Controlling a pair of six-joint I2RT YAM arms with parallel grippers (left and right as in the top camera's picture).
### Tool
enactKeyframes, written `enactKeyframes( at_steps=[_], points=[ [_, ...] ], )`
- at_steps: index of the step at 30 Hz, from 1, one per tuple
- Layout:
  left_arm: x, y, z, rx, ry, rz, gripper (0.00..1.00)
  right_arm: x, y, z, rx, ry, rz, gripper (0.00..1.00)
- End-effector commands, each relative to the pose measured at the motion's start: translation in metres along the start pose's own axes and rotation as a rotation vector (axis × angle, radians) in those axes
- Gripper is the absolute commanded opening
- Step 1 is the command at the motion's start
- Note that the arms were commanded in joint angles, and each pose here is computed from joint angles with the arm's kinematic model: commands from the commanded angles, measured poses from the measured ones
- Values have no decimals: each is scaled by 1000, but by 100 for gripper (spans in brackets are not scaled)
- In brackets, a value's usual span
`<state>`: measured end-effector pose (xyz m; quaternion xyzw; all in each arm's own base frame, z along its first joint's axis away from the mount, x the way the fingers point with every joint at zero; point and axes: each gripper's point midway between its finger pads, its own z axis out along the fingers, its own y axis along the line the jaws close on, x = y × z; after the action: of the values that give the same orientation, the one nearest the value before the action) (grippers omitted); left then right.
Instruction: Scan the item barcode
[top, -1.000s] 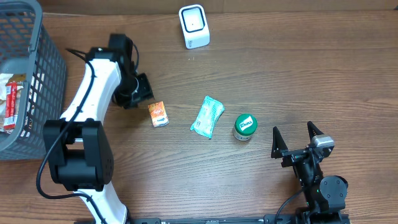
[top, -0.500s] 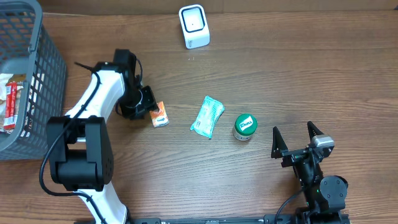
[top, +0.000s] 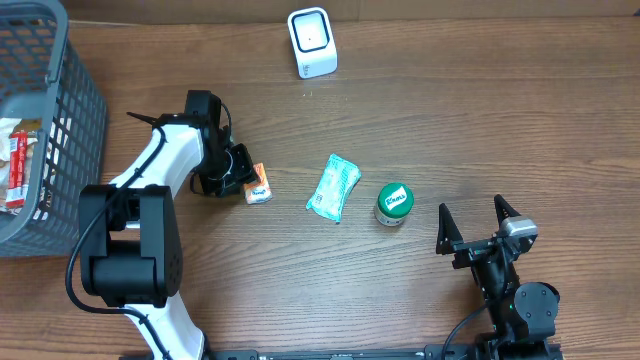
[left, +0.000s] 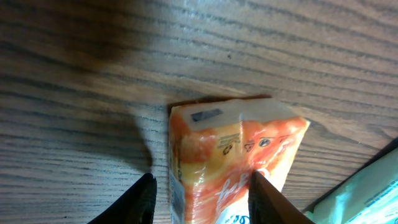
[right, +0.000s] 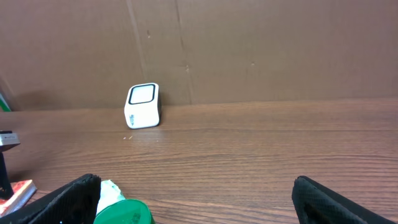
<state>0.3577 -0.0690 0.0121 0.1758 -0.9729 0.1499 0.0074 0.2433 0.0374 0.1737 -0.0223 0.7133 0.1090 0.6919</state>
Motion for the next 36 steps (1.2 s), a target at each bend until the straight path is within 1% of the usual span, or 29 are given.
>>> enactKeyframes(
  at_steps=[1,3,6,7,14,16,19,23,25,31,32,36],
  points=[
    [6,-2,2,-7,6,22,34,2,-4,0,18,-4,7,100],
    [5,1,3,-33,-3,26,20,2,-4,0,18,-4,7,100],
    [6,1,3,-44,-4,36,6,2,-4,0,18,-4,7,100],
    [6,0,3,-44,-3,37,4,2,-4,0,18,-4,7,100],
    [-1,-6,-6,-27,-39,53,4,2,-4,0,18,-4,7,100],
    [-7,-11,-18,-23,-82,72,4,2,-4,0,18,-4,7,100],
    [-16,-17,-46,-57,-187,106,4,2,-4,0,18,-4,7,100],
    [-16,-21,-81,-212,-344,197,4,2,-4,0,18,-4,7,100],
    [-10,-26,-89,-297,-392,244,4,2,-4,0,18,-4,7,100],
    [5,-42,-90,-589,-504,417,4,2,-4,0,18,-4,7,100],
    [6,-48,-90,-683,-556,470,4,2,-4,0,18,-4,7,100],
    [10,-62,-88,-891,-661,587,4,2,-4,0,18,-4,7,100]
  ],
)
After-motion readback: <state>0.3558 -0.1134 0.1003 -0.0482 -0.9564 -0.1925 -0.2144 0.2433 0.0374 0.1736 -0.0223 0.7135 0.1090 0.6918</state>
